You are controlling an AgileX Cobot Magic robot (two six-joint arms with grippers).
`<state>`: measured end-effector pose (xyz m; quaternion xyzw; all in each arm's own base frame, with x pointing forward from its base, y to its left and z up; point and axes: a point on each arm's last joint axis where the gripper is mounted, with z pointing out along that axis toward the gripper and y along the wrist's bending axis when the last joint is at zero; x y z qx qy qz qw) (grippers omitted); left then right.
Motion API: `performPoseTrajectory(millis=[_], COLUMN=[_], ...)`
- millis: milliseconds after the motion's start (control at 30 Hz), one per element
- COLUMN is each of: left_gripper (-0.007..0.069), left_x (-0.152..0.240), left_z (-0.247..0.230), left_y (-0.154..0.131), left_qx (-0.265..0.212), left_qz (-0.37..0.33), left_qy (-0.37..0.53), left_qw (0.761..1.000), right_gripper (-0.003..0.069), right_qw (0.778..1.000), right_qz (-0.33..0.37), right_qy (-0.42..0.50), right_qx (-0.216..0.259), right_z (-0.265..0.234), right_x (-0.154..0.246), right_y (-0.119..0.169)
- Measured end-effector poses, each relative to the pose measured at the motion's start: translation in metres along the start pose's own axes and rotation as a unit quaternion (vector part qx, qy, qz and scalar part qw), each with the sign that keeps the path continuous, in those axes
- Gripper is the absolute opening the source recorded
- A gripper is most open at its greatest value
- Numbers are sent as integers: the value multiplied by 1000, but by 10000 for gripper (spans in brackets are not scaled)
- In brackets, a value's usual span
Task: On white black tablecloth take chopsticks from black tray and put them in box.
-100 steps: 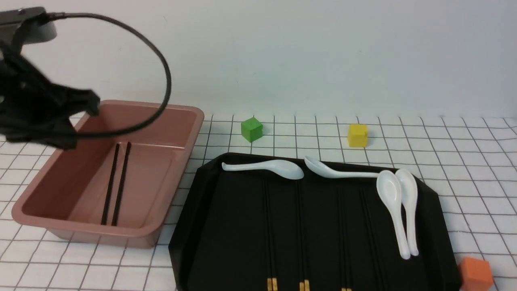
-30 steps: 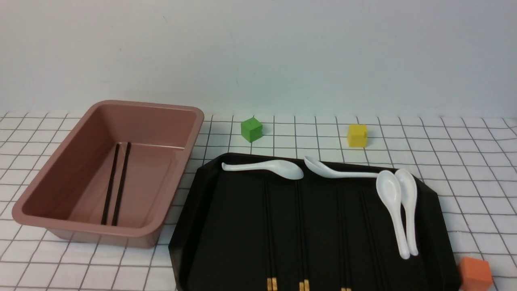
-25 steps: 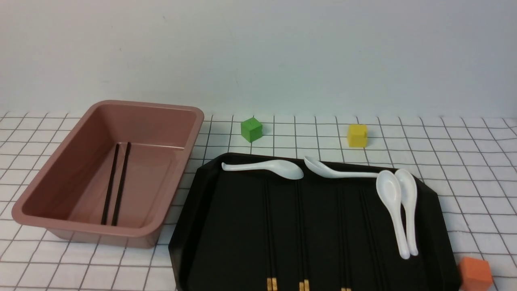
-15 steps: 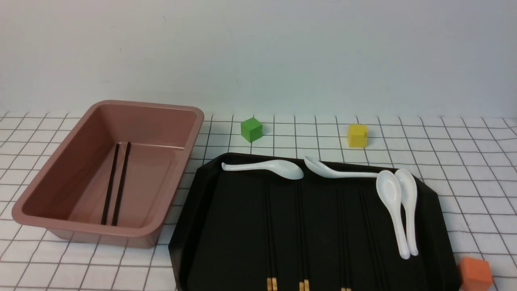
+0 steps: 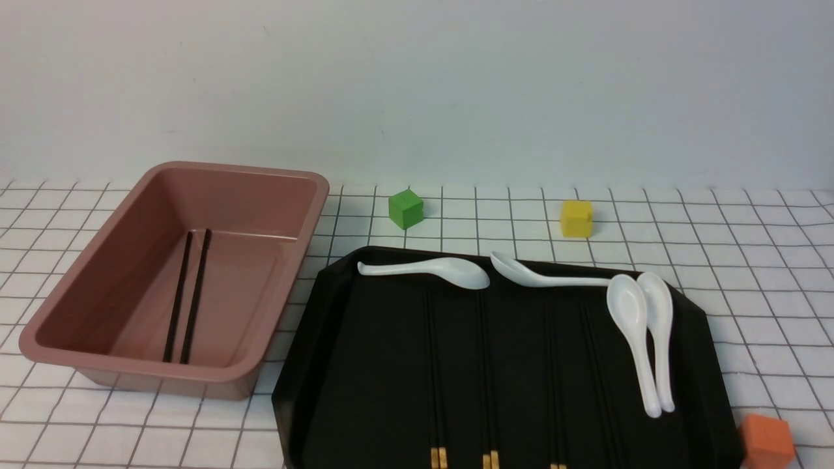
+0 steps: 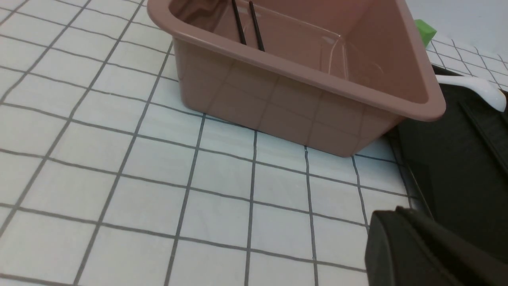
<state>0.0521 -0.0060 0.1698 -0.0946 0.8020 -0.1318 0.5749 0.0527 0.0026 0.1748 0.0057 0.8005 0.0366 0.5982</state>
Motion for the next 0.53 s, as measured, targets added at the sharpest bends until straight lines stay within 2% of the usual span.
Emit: performPoseTrajectory(millis=[533], left_gripper=[21], left_x=[0], left_z=[0], left_y=[0], left_qx=[0], left_qz=[0], left_qy=[0], left_qw=[1000], right_gripper=[240], right_qw=[1000], right_qz=[0], right_qy=[0], right_qx=[0], right_z=[0], right_x=[0], right_y=[0])
